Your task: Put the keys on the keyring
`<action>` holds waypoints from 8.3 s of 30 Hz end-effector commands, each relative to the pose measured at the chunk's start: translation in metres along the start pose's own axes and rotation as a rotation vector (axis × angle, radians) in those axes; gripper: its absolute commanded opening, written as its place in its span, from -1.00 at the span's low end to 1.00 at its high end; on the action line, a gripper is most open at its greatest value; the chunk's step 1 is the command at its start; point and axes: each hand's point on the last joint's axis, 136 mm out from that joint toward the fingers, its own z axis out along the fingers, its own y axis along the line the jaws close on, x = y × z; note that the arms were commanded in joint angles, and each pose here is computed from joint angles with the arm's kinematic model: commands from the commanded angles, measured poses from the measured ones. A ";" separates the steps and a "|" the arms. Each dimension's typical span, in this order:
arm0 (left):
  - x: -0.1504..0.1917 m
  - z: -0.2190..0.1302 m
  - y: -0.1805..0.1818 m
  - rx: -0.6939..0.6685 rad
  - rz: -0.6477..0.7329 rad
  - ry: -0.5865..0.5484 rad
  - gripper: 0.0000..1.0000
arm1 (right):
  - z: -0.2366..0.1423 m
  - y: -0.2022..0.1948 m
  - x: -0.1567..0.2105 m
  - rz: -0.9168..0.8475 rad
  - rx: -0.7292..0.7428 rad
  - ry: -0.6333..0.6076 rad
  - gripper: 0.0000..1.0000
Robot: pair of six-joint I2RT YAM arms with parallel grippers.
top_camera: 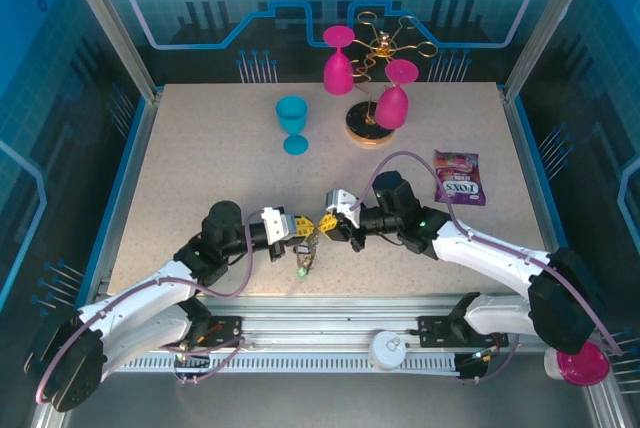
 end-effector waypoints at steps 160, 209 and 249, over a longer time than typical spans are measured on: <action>-0.006 -0.002 0.019 -0.051 0.027 0.163 -0.64 | -0.009 0.005 -0.035 -0.261 -0.065 0.169 -1.00; -0.025 -0.004 0.012 -0.051 0.056 -0.020 -1.00 | -0.020 -0.002 -0.024 -0.116 -0.010 0.047 -0.51; -0.032 -0.005 0.008 -0.034 0.032 -0.064 -1.00 | -0.011 -0.003 -0.040 -0.153 -0.032 -0.039 -0.52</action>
